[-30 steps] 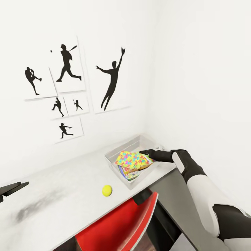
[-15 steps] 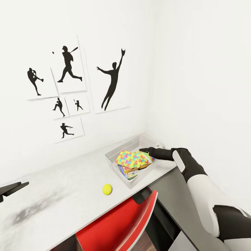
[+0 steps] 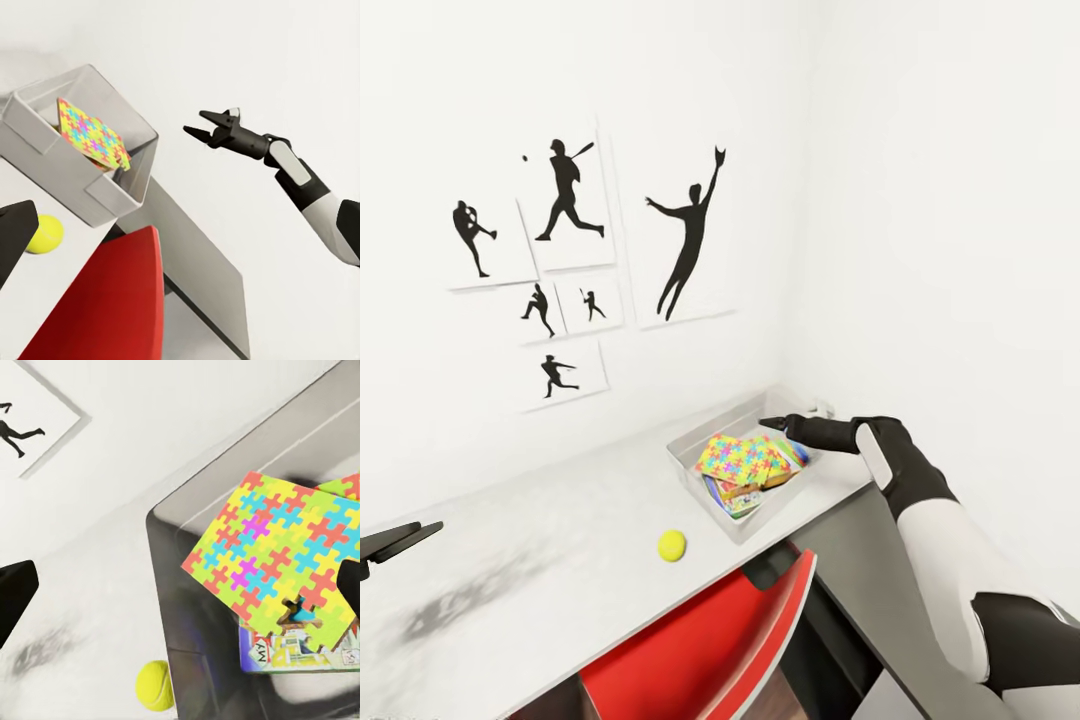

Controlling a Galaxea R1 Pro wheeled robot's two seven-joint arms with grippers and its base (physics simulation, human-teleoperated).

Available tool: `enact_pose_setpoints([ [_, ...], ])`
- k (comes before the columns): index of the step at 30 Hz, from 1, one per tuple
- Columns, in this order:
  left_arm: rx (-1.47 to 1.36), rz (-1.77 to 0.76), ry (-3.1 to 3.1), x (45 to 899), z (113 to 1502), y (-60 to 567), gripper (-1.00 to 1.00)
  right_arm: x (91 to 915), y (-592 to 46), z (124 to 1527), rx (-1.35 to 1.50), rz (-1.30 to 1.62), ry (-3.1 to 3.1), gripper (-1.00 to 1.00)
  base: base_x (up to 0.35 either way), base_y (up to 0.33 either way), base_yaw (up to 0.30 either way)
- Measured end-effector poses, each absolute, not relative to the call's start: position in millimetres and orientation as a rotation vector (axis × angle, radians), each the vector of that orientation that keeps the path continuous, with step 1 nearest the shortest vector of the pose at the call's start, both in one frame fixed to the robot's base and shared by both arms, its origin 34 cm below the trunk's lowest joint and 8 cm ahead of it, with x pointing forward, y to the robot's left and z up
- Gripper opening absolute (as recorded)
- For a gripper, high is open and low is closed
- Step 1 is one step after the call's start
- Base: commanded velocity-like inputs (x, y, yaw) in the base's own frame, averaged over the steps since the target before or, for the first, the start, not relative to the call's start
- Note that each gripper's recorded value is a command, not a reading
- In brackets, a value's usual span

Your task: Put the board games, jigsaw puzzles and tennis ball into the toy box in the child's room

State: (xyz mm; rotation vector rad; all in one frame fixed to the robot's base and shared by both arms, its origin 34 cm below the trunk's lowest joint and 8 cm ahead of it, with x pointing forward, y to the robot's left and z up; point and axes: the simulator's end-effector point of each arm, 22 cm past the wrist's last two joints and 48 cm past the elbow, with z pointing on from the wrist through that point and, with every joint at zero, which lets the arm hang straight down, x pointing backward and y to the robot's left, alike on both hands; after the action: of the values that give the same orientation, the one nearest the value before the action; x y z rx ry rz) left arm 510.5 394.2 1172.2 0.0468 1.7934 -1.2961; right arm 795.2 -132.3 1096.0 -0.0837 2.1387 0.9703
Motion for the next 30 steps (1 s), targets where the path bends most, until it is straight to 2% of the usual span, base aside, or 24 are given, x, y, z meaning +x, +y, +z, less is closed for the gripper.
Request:
enact_pose_setpoints([
  [13, 0.059, -1.292, 1.777, 507.3, 1179.6, 393.9, 1.0, 791.6, -120.2, 1130.2, -0.129, 0.968, 2.109, 1.0, -0.068, 0.0, 0.18],
  [22, 0.067, -1.289, 1.766, 505.1, 1184.7, 394.1, 1.0, 786.6, -113.8, 1122.5, -0.139, 0.887, 2.187, 1.0, -0.24, 0.0, 0.199],
  [30, 0.074, -1.286, 1.757, 502.9, 1189.0, 394.0, 1.0, 783.9, -105.8, 1132.0, -0.151, 0.869, 2.189, 1.0, -0.067, 0.0, 0.203],
])
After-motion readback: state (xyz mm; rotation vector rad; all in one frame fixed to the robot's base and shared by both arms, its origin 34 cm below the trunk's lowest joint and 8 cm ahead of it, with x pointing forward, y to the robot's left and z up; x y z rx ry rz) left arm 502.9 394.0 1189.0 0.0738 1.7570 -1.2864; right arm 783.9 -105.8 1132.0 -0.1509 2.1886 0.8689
